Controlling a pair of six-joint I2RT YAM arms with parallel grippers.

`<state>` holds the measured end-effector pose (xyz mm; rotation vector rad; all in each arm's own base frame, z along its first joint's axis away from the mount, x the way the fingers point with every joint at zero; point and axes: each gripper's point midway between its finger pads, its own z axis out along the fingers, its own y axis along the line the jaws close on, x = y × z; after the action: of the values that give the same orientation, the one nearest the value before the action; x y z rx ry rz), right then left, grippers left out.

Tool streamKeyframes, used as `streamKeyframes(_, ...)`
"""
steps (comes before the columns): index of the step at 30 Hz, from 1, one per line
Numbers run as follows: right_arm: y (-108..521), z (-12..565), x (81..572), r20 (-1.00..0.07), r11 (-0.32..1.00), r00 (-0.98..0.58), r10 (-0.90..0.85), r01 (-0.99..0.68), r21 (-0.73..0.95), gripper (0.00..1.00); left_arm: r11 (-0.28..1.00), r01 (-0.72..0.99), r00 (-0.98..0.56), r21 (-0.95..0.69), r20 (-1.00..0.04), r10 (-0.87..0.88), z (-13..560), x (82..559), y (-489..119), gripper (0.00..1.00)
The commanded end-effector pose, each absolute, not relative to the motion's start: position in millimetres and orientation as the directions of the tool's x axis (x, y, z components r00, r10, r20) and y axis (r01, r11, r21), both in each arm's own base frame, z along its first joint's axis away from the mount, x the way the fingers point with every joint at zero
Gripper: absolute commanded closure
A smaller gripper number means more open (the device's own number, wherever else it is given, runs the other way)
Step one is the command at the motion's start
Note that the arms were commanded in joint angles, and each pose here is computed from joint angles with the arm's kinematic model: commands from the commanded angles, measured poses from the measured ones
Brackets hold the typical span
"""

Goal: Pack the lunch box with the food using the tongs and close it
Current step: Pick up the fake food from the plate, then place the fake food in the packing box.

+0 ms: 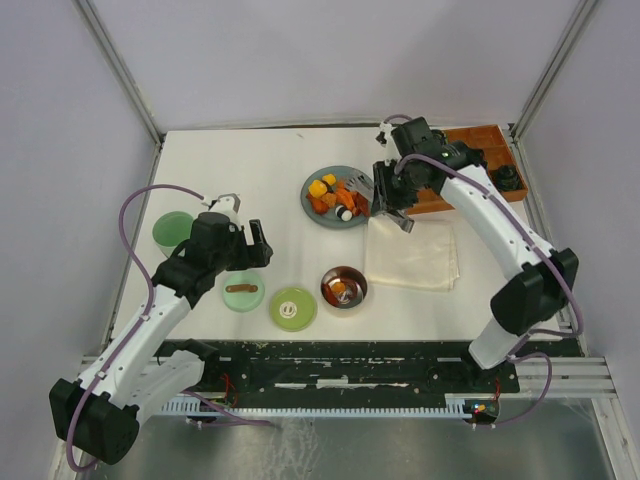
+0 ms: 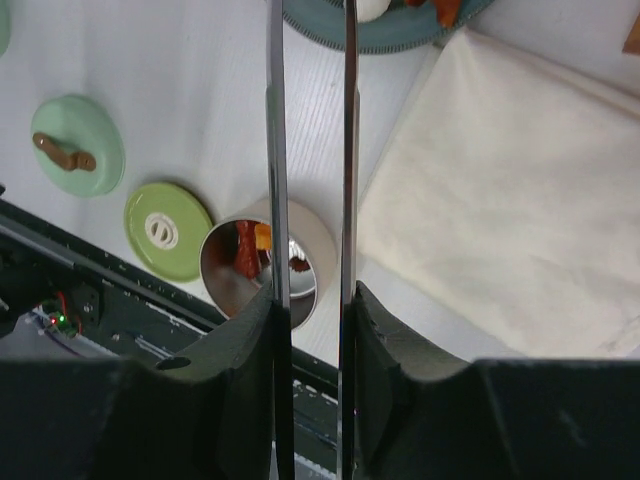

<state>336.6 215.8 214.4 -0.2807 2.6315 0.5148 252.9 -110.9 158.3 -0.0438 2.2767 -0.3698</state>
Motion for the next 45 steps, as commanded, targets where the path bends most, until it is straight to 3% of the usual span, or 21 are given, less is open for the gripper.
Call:
streamKeyframes(1, 216, 239, 295, -0.479, 0.868, -0.871, -0.112, -0.320, 0.379, 0.66, 0.942, 0.112, -0.643, -0.317, -0.746, -0.175, 169, 259, -118, 0.08)
streamKeyframes(11, 206, 231, 197, -0.377, 0.835, -0.859, -0.345, -0.465, 0.293, 0.65, 0.944, 0.104, -0.629, -0.314, -0.756, -0.183, 172, 259, -115, 0.08)
streamKeyframes(18, 205, 214, 154, -0.287, 0.805, -0.825, -0.486, -0.551, 0.219, 0.65, 0.942, 0.109, -0.634, -0.318, -0.752, -0.180, 172, 258, -117, 0.08)
streamKeyframes(24, 210, 193, 139, -0.209, 0.792, -0.805, -0.556, -0.589, 0.160, 0.64, 0.940, 0.115, -0.635, -0.322, -0.751, -0.179, 172, 258, -118, 0.08)
streamKeyframes(45, 212, 175, 111, -0.093, 0.724, -0.734, -0.673, -0.679, 0.122, 0.60, 0.941, 0.115, -0.641, -0.320, -0.747, -0.176, 170, 258, -118, 0.08)
